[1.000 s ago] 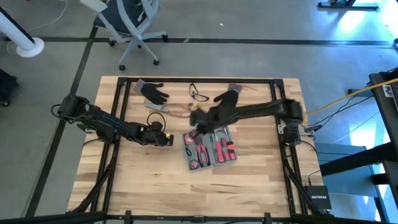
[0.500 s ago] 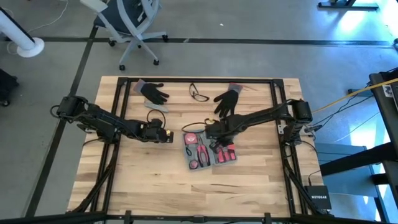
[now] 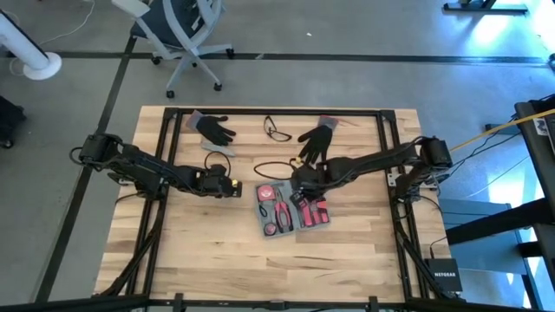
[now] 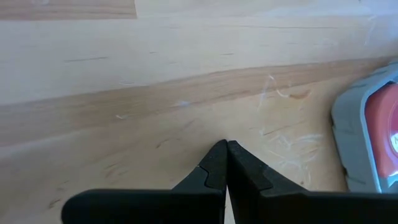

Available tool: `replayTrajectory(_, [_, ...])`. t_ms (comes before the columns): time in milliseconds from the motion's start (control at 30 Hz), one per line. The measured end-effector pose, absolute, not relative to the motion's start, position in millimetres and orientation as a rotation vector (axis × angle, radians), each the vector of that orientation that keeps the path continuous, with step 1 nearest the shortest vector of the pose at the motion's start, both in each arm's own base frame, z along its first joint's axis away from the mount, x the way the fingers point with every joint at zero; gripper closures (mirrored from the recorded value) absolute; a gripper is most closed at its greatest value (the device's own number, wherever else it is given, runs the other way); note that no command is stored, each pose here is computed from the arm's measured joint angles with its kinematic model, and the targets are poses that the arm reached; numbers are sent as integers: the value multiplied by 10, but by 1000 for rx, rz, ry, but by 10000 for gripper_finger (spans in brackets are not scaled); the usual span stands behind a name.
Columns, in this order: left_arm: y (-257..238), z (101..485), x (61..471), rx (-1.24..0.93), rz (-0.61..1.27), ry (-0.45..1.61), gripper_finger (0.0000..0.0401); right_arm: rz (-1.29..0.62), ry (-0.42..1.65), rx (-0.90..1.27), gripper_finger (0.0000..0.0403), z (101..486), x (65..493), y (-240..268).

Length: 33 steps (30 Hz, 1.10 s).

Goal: Prefit tool cases

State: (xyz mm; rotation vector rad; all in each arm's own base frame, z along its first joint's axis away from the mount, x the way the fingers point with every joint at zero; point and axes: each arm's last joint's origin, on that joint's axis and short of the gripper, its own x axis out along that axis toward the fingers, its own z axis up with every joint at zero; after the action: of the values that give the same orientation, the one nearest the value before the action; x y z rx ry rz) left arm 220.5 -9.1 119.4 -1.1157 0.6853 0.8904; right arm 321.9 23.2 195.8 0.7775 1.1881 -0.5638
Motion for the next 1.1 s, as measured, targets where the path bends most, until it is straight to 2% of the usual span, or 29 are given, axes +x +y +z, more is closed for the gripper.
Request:
replayTrajectory(133, [-84, 1194, 2206, -1117, 893, 682, 401, -534, 1188, 803, 403, 1768, 3304, 248])
replayTrajectory(267, [-75, 1194, 2206, -1119, 897, 680, 401, -497, 1302, 848, 403, 1375, 3352, 343])
replayTrajectory(333, [-68, 1195, 2207, -1123, 902, 676, 401, -459, 1345, 835, 403, 1339, 3338, 398])
replayTrajectory(500, [-58, 1195, 2206, -1124, 907, 675, 401, -486, 1248, 789, 403, 1644, 3388, 325])
replayTrajectory(633, [-38, 1195, 2206, -1126, 911, 674, 401, -528, 1123, 764, 403, 2076, 3375, 214])
replayTrajectory(833, [-14, 1196, 2209, -1117, 909, 676, 401, -546, 1184, 747, 403, 2041, 3255, 359])
replayTrajectory(933, [-10, 1196, 2209, -1117, 907, 678, 401, -574, 1204, 759, 403, 1900, 3228, 371])
replayTrajectory(1100, [-2, 1196, 2210, -1119, 905, 682, 401, -548, 1253, 825, 403, 1429, 3229, 423])
